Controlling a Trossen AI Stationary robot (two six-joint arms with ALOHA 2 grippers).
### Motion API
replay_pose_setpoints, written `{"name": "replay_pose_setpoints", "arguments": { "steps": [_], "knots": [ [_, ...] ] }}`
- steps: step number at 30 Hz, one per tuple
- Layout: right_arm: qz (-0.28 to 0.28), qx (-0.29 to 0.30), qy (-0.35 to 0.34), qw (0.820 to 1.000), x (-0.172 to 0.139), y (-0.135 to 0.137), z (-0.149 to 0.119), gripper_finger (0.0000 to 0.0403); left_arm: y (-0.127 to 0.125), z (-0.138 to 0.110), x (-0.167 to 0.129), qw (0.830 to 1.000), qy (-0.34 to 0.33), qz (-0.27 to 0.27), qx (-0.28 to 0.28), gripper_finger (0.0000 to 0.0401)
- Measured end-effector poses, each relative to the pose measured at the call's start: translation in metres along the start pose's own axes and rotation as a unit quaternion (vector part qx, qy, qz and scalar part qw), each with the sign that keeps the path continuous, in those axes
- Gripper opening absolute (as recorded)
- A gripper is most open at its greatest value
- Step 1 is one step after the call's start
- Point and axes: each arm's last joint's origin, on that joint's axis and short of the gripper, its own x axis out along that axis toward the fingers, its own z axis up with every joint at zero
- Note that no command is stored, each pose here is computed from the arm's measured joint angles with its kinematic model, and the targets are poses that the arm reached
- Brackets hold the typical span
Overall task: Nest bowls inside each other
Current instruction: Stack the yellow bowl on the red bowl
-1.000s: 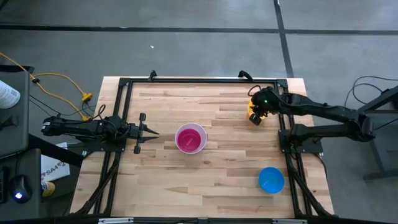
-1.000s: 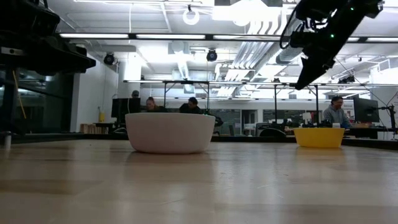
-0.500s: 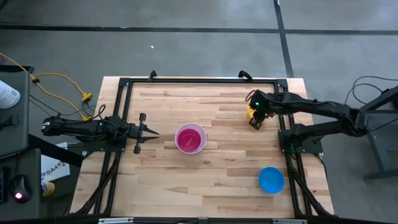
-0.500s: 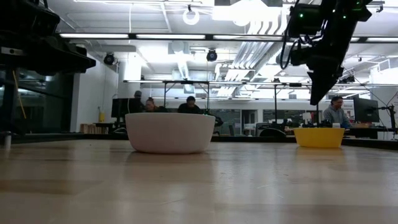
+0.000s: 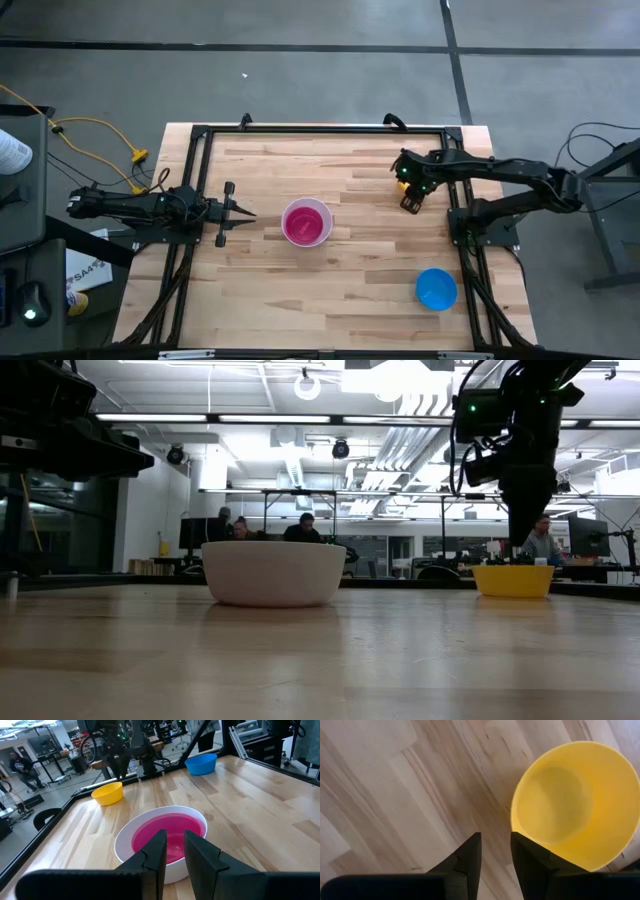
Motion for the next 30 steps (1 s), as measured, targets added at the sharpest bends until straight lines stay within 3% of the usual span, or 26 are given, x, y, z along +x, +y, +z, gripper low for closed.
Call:
{"name": "replay_pose_setpoints", "arguments": {
  "steps": [9, 20, 30],
  "knots": [
    [-0.048, -0.040, 0.017, 0.998, 0.000, -0.003, -0.004, 0.0098, 0.000, 0.000, 0.000, 1.000, 0.000, 0.000, 0.000, 0.0065],
    [-0.054, -0.058, 0.039, 0.996, 0.002, 0.004, -0.007, 0.0098, 0.000, 0.000, 0.000, 1.000, 0.000, 0.000, 0.000, 0.0065],
    [-0.064, 0.044, 0.040, 0.996, 0.019, 0.003, 0.005, 0.0098, 0.000, 0.000, 0.000, 1.000, 0.000, 0.000, 0.000, 0.0065]
  ]
}}
